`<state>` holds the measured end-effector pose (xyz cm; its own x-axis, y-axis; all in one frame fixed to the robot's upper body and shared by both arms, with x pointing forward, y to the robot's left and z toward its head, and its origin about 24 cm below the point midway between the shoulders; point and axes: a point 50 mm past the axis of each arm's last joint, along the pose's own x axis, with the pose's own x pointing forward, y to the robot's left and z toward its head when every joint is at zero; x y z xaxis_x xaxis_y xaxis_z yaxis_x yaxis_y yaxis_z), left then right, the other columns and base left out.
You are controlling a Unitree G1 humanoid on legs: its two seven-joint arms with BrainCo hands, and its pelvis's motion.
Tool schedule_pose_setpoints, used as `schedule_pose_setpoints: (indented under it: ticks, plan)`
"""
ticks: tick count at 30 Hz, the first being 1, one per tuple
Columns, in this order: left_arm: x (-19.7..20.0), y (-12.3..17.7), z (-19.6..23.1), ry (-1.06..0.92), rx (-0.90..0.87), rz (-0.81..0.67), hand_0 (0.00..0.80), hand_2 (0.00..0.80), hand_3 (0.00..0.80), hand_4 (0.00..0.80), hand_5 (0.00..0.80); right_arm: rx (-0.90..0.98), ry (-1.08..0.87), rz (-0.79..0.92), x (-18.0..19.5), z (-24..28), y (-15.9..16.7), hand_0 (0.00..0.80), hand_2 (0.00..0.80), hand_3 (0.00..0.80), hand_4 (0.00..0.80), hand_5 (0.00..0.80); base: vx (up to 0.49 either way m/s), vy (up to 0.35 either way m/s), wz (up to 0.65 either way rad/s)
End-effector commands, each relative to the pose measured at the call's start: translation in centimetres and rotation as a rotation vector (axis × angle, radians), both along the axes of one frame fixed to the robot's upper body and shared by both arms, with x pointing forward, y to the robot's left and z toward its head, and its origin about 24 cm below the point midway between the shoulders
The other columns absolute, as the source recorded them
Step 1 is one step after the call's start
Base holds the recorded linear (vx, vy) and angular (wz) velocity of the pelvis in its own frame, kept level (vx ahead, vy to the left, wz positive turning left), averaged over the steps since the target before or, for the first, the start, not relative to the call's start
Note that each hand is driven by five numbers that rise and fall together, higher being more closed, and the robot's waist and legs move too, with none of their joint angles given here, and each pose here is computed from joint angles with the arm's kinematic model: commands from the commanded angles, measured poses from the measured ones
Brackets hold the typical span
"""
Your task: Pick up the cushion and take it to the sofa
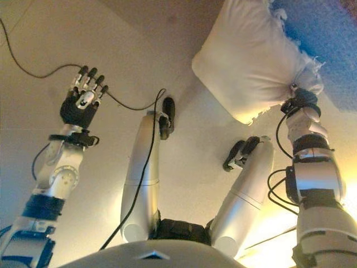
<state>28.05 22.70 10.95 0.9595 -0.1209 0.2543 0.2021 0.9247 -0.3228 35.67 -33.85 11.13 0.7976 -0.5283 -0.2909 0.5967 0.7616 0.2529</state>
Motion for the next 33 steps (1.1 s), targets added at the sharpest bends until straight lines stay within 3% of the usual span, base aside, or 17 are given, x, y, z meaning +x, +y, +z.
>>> schedule_pose_setpoints:
  ticks: [1, 12, 26, 33]
  plan:
    - [-0.4, 0.7, 1.6, -0.082, -0.04, -0.002, 0.0, 0.0, 0.0, 0.0, 0.0, 0.002, -0.074, -0.035, 0.2, 2.2, -1.1, 0.8, 0.8, 0.8, 0.8, 0.8, 0.031, -0.033, 0.06]
    - [-0.7, 0.5, 1.4, -0.077, -0.068, -0.017, 0.0, 0.0, 0.0, 0.0, 0.0, 0.035, -0.151, 0.041, 0.3, 1.3, -0.1, 0.8, 0.8, 0.8, 0.8, 0.8, 0.0, 0.024, 0.0]
    - [-0.2, -1.6, 1.3, -0.125, -0.143, 0.051, 0.0, 0.0, 0.0, 0.0, 0.0, -0.344, -0.21, 0.23, 0.6, -0.1, 9.5, 0.8, 0.8, 0.8, 0.8, 0.8, -0.07, 0.119, -0.11]
    - [0.0, -2.1, -0.1, -0.065, -0.111, 0.082, 0.0, 0.0, 0.0, 0.0, 0.0, -0.544, -0.216, 0.284, 0.3, 0.5, 11.6, 0.8, 0.8, 0.8, 0.8, 0.8, -0.058, 0.138, -0.18]
